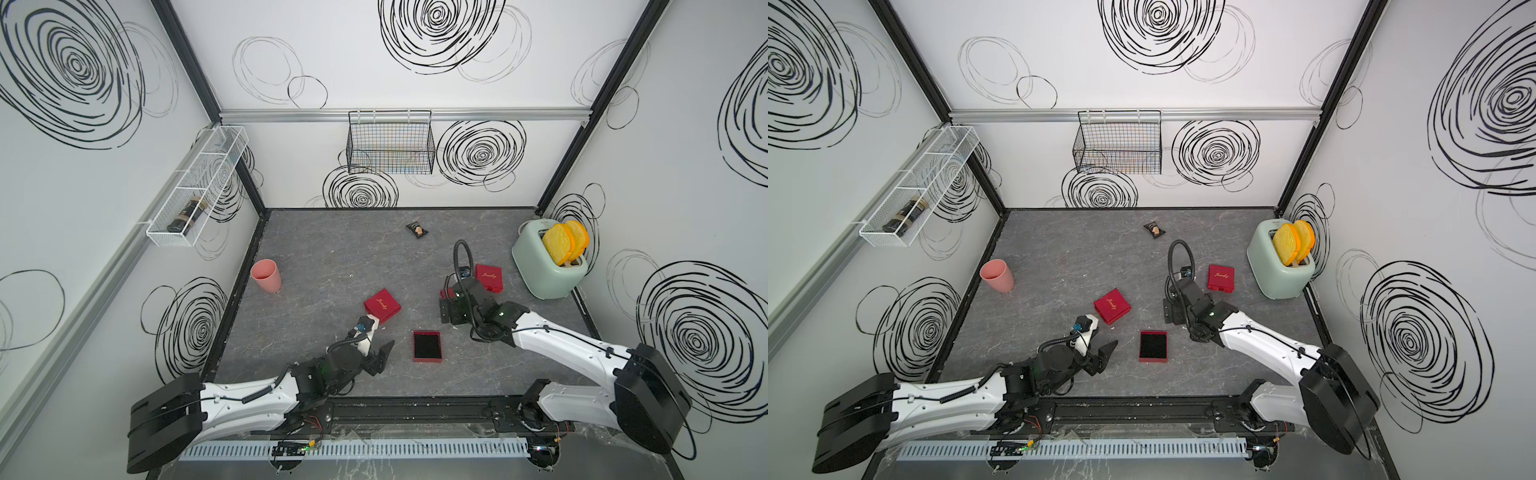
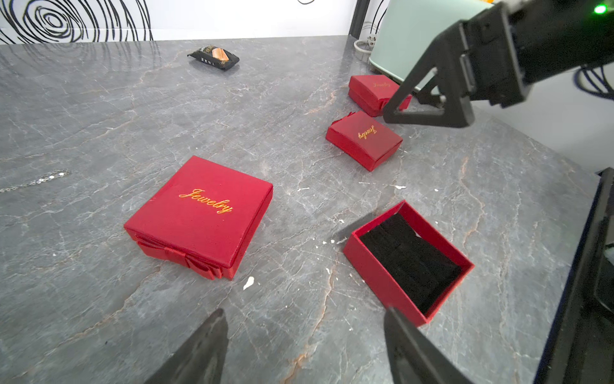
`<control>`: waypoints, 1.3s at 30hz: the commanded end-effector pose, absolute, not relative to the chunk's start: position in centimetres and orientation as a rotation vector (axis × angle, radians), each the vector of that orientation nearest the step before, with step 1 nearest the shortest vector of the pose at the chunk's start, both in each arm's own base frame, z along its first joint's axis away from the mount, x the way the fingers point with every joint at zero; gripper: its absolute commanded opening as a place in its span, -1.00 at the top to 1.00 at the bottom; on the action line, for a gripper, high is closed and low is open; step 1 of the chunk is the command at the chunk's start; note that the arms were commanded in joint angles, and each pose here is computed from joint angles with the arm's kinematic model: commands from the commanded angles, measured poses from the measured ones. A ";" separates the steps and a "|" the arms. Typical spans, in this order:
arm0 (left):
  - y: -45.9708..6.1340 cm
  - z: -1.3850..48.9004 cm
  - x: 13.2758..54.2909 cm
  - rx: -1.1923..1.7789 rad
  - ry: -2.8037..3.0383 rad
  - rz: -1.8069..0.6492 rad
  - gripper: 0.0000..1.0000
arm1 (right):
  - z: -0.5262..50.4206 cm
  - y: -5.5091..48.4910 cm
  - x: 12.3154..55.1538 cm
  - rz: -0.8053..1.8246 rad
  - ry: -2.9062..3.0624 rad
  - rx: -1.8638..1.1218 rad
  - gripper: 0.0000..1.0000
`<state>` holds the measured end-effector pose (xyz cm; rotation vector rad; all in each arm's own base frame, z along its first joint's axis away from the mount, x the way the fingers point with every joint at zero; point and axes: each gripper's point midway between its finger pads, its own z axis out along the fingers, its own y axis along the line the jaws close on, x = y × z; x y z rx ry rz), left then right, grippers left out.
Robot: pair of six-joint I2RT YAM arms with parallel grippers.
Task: Take the necklace out of the lift-off lid jewelry box
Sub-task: Pick up the lid from the center of the board.
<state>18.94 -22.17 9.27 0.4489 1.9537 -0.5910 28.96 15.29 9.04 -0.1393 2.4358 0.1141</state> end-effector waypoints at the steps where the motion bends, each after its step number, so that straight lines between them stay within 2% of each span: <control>1: -22.5 9.7 19.0 0.441 1.930 -0.623 -0.62 | 7.9 14.8 30.3 0.121 2.463 -0.214 -0.95; 7: -22.8 9.9 19.0 0.456 1.924 -0.622 -0.72 | 5.8 14.6 31.9 0.131 2.555 -0.256 -0.95; 24: -22.6 9.5 19.1 0.458 1.932 -0.607 -0.75 | 3.9 16.0 32.0 0.274 2.631 -0.319 -0.95; 39: -21.6 9.7 19.0 0.416 1.919 -0.602 -0.75 | 2.5 16.2 32.6 0.174 2.684 -0.352 -0.95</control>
